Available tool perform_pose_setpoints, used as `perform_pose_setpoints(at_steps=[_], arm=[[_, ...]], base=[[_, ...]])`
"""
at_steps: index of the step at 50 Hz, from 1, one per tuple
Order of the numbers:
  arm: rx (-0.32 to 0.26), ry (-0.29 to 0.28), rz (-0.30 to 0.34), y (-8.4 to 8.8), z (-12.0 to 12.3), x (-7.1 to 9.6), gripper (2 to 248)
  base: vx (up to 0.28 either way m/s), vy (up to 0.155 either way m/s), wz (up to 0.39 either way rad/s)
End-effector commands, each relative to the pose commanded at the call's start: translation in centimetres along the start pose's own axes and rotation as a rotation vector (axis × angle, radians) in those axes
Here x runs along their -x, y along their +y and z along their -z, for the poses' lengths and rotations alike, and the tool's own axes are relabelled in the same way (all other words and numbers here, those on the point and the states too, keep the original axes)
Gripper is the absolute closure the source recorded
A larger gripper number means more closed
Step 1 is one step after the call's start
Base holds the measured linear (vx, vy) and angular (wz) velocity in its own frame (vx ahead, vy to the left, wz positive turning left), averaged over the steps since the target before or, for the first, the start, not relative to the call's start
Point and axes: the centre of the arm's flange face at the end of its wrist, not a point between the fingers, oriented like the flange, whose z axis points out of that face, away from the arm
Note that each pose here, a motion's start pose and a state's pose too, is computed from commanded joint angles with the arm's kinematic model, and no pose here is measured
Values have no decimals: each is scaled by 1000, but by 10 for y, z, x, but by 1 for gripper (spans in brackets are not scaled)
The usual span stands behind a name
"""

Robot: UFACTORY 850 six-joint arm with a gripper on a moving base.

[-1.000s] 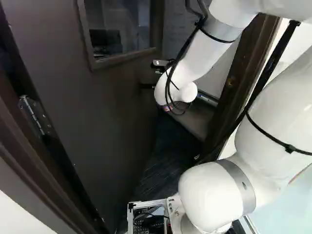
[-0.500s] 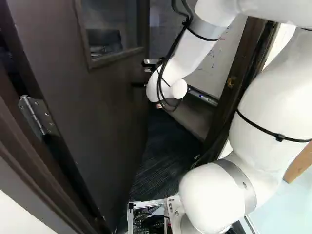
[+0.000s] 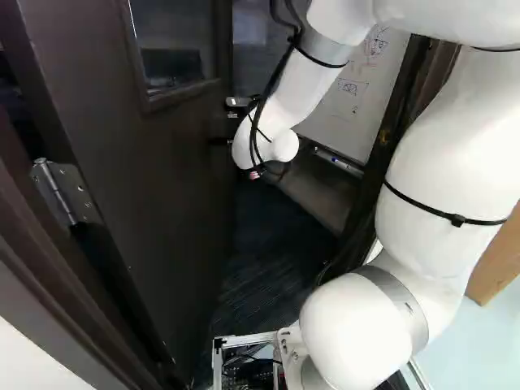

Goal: Open the door and move inside

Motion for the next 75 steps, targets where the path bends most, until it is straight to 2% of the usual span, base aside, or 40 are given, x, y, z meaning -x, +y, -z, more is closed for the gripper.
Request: perform_pose_setpoints(at_steps=[75], arm=[[-196, -6, 57, -100, -75, -6, 3]], base=[[0, 0, 0]])
